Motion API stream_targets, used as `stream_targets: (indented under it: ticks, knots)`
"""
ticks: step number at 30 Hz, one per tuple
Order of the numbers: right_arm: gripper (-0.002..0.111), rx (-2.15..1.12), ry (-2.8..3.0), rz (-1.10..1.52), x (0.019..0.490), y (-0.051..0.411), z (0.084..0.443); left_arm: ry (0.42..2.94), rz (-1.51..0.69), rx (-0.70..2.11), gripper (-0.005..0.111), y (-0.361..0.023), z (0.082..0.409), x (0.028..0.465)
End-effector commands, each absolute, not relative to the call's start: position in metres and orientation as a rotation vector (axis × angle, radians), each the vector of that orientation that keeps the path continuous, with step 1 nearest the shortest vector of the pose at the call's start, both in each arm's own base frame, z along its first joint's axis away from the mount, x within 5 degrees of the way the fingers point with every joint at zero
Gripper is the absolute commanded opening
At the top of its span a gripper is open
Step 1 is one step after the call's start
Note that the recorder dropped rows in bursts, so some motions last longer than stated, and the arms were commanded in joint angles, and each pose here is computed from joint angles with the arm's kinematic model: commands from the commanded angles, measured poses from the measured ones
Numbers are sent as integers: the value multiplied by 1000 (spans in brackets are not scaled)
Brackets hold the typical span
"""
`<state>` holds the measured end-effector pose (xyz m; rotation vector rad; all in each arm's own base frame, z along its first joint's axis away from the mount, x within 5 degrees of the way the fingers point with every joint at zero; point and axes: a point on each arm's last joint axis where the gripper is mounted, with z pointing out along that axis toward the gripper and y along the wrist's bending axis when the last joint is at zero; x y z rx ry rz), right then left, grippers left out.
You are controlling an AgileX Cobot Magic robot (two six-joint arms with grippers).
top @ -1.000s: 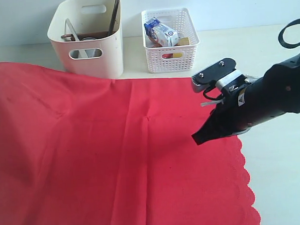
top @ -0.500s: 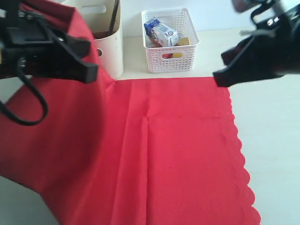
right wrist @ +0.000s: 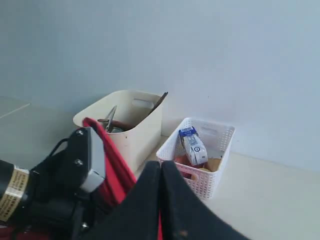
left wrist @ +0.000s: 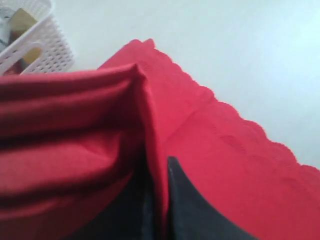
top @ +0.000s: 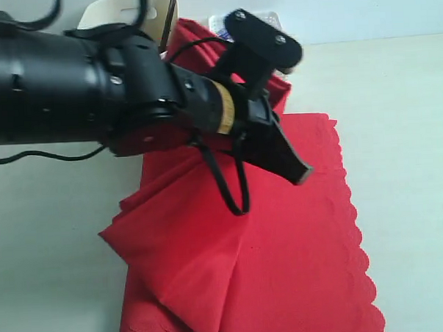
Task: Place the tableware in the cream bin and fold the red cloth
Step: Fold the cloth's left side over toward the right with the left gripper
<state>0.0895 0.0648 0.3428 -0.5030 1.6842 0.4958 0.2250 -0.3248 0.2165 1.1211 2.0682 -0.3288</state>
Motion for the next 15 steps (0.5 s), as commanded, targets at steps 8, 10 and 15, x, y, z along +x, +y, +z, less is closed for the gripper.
stream_targets:
  ticks: [8,10,15]
  knots:
    - [0,-480,1708,512,91,66,316,2032,-375,1208,1,-397,189,221]
    - [0,-480,1708,512,91,66,316,2046,-358,1211,9,-403,182,225]
    - [0,-480,1708,512,91,66,316,2076,-352,1190,55,-410,178,229]
